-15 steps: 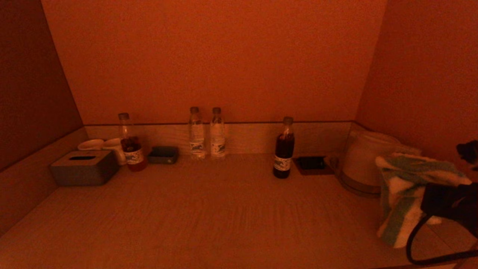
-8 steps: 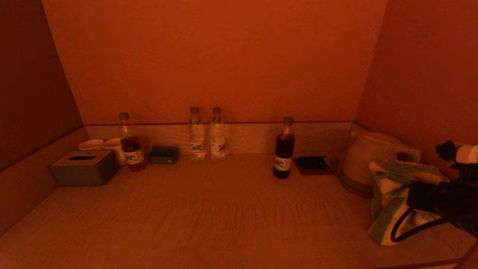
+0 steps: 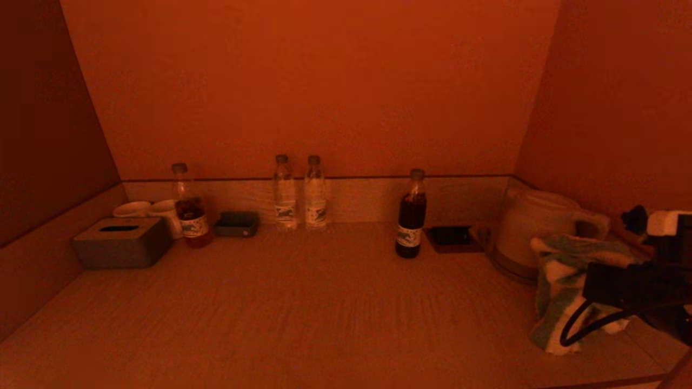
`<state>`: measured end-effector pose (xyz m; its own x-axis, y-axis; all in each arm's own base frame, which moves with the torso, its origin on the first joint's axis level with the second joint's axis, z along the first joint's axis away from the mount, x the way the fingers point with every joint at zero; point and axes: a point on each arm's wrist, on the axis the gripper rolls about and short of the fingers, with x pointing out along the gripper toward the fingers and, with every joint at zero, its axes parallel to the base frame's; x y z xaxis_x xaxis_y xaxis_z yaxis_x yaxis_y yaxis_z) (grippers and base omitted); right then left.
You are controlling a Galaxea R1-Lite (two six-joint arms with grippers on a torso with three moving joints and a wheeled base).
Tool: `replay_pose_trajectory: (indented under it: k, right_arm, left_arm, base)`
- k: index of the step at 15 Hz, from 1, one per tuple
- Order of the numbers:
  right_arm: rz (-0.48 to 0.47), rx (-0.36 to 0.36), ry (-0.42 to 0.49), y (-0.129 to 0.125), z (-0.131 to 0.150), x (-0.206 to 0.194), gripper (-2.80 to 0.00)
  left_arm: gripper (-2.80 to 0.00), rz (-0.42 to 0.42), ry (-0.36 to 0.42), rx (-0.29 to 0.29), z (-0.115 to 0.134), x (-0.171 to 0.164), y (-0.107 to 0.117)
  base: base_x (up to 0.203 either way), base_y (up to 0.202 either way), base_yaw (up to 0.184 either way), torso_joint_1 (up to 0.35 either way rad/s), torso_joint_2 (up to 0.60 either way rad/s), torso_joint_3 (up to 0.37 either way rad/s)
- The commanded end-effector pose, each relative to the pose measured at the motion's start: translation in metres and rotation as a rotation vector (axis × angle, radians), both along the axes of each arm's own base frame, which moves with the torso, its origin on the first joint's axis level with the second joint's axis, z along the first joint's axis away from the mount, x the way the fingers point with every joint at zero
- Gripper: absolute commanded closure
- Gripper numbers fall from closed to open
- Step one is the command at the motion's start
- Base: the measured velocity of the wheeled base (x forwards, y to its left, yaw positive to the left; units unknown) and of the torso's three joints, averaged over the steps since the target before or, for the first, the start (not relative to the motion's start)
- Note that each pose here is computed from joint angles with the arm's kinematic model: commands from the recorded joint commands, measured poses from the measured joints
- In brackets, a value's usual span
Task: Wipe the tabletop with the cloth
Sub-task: Place the tablecloth
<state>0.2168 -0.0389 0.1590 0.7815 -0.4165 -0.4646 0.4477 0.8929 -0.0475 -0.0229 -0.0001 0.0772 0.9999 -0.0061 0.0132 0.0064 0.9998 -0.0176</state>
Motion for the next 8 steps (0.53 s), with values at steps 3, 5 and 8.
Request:
replay_pose_trajectory:
  k: [3, 5, 8]
  right_arm:
    - [-0.003, 0.003, 0.01, -0.0007, -0.0026, 0.0021, 0.0]
    - [-0.006, 0.003, 0.011, -0.0014, -0.003, 0.0022, 0.0]
    - [-0.008, 0.005, 0.015, -0.0018, -0.004, 0.0029, 0.0]
  left_arm:
    - [0.0, 0.0, -0.001, -0.001, 0.0, 0.0, 0.0]
    - [0.0, 0.0, -0.001, -0.001, 0.0, 0.0, 0.0]
    - [0.0, 0.0, -0.001, -0.001, 0.0, 0.0, 0.0]
  base:
    - [0.0, 0.0, 0.0, 0.0, 0.0, 0.0]
    - [0.0, 0.0, 0.0, 0.0, 0.0, 0.0]
    - [0.0, 0.0, 0.0, 0.0, 0.0, 0.0]
